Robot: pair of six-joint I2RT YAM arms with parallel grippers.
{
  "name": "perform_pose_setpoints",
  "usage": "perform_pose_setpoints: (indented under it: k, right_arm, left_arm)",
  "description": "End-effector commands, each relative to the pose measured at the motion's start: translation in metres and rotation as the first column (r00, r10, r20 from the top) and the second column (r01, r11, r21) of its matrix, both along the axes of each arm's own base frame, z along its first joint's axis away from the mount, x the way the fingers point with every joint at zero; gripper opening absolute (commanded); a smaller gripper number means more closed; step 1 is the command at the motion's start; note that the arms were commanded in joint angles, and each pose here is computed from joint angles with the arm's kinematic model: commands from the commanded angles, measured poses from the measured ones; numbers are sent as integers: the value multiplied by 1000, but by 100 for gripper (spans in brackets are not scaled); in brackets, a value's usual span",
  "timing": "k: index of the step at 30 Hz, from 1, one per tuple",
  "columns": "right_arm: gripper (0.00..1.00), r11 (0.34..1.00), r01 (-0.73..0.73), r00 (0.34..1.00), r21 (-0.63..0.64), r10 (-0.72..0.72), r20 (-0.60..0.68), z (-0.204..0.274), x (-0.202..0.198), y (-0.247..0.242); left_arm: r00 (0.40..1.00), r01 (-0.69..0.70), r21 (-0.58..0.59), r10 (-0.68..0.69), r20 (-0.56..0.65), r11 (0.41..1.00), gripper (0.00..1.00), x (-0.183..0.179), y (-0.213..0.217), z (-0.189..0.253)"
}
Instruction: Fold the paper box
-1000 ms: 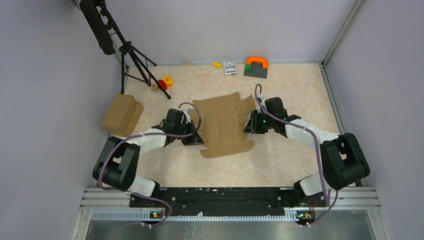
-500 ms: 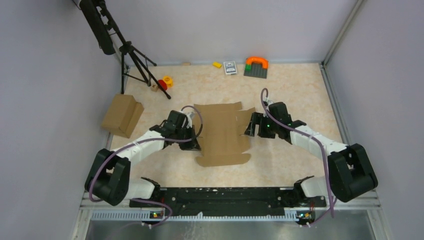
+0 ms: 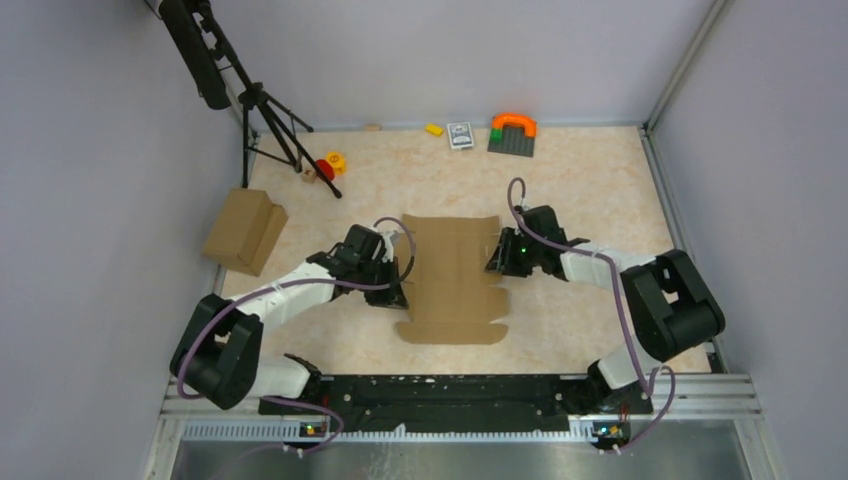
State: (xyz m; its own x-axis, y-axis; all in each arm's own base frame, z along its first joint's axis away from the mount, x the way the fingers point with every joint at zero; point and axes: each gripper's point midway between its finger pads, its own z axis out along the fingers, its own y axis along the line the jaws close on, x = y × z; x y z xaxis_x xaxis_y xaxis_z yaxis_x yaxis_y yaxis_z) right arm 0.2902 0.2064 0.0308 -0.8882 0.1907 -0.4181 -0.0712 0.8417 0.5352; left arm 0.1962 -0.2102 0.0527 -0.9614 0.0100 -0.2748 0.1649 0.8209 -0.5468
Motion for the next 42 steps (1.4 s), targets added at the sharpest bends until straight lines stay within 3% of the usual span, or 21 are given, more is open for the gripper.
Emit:
perform_pose_setpoints:
  k: [1,6,10,13,17,21,36,42]
  right_arm:
    - [27,1000,-18,997,16,17,81,20,15,14]
    - [0,997,-5,995,-72,12,96,23,7,-5]
    - [0,995,-33,991,-92,44,127,33,4,-9]
    - [0,994,-53,988,-96,66,138,37,1,-9]
    - [0,992,-70,988,-107,84,133,38,-3,-11]
    - [0,990,-86,987,-115,100,122,35,-7,-12]
    - [0,987,-108,986,-117,121,113,33,-12,-12]
    - [0,986,-124,984,-115,137,112,33,-12,-10]
  left_arm:
    - [999,15,-28,-14,38,999,8,8,-8,10]
    - [996,-35,2,35,87,999,27,19,-2,23]
    - [976,-122,-17,124,179,992,60,33,11,43]
    - [952,-205,-68,215,219,976,69,45,26,53]
    - [917,-327,-156,353,187,932,69,65,52,54]
    - [897,-405,-141,422,132,904,69,81,73,37]
    - [906,-417,-205,424,-14,885,63,93,53,-2]
    - [892,-441,-217,451,-6,871,60,102,53,-9]
